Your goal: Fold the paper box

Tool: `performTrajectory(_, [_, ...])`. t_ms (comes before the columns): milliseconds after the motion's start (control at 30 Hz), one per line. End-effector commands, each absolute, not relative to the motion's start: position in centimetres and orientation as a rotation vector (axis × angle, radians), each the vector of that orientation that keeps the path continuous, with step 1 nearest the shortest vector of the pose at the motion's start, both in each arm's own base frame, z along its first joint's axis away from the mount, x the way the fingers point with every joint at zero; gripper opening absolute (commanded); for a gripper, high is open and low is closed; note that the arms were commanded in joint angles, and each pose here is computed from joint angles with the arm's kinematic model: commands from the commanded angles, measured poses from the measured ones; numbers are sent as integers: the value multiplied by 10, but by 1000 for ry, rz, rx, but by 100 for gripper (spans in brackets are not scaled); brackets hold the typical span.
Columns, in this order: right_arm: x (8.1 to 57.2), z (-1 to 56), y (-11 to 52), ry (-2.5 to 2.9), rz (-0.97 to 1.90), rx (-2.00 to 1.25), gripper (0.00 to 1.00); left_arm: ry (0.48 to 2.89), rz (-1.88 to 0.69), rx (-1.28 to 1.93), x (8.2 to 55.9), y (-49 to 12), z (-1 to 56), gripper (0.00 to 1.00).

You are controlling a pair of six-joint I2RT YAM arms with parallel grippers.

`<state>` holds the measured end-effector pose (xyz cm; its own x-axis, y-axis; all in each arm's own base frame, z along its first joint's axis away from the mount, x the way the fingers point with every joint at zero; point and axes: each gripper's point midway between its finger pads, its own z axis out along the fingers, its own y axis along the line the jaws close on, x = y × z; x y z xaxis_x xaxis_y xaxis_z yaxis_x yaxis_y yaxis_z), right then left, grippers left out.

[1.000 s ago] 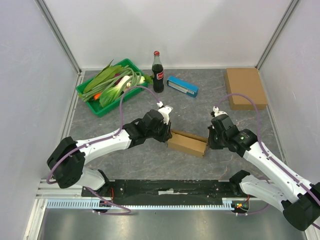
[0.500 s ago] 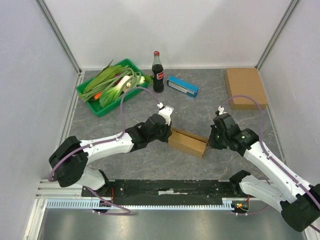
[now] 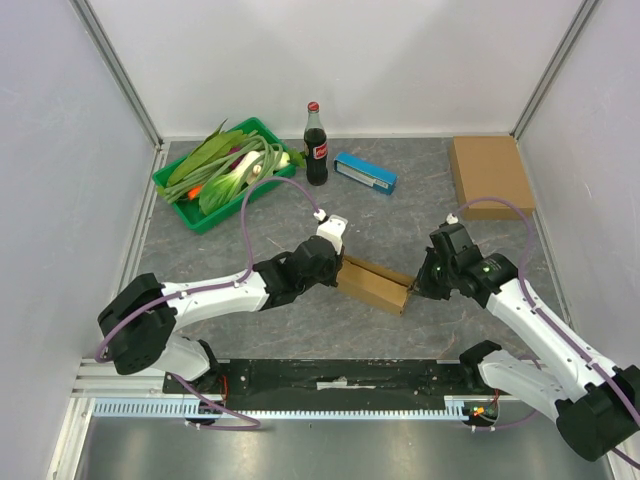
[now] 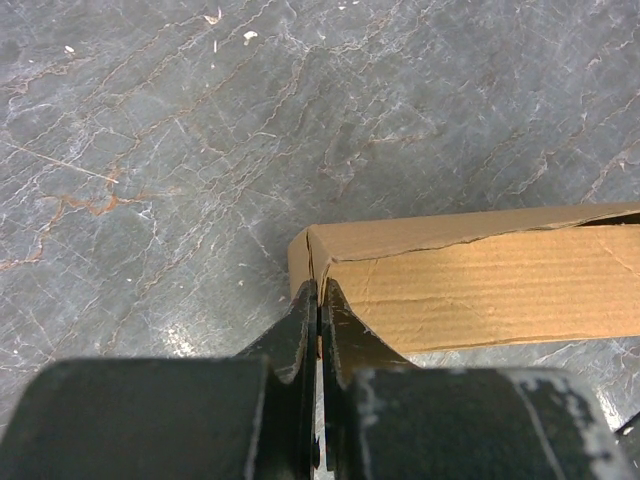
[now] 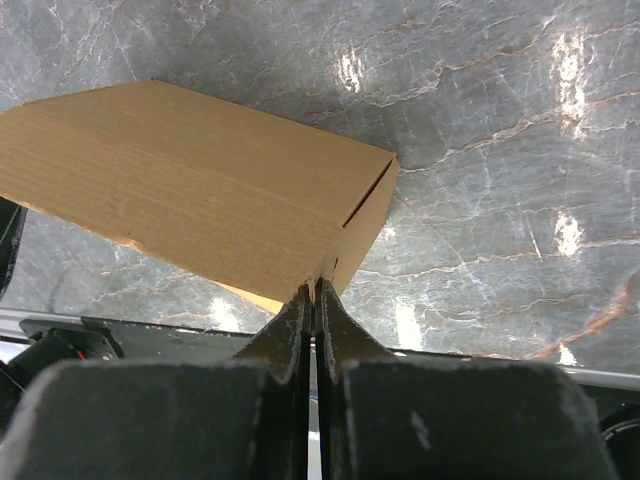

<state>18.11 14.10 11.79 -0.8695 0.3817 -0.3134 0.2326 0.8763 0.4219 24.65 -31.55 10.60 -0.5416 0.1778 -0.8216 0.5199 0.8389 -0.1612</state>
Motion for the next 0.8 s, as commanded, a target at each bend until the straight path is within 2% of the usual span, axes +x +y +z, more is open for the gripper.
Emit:
performTrajectory(0, [185,135,166,2634,729,521,0,2241,-454,564,223,-304,71,2])
performTrajectory(500, [179,117,155,2651,707,627,0,2238,-457,555,223,-303,73,2])
performTrajectory(767, [179,100,133,2629,543,440,0,2233,-473,549,223,-306,77,2])
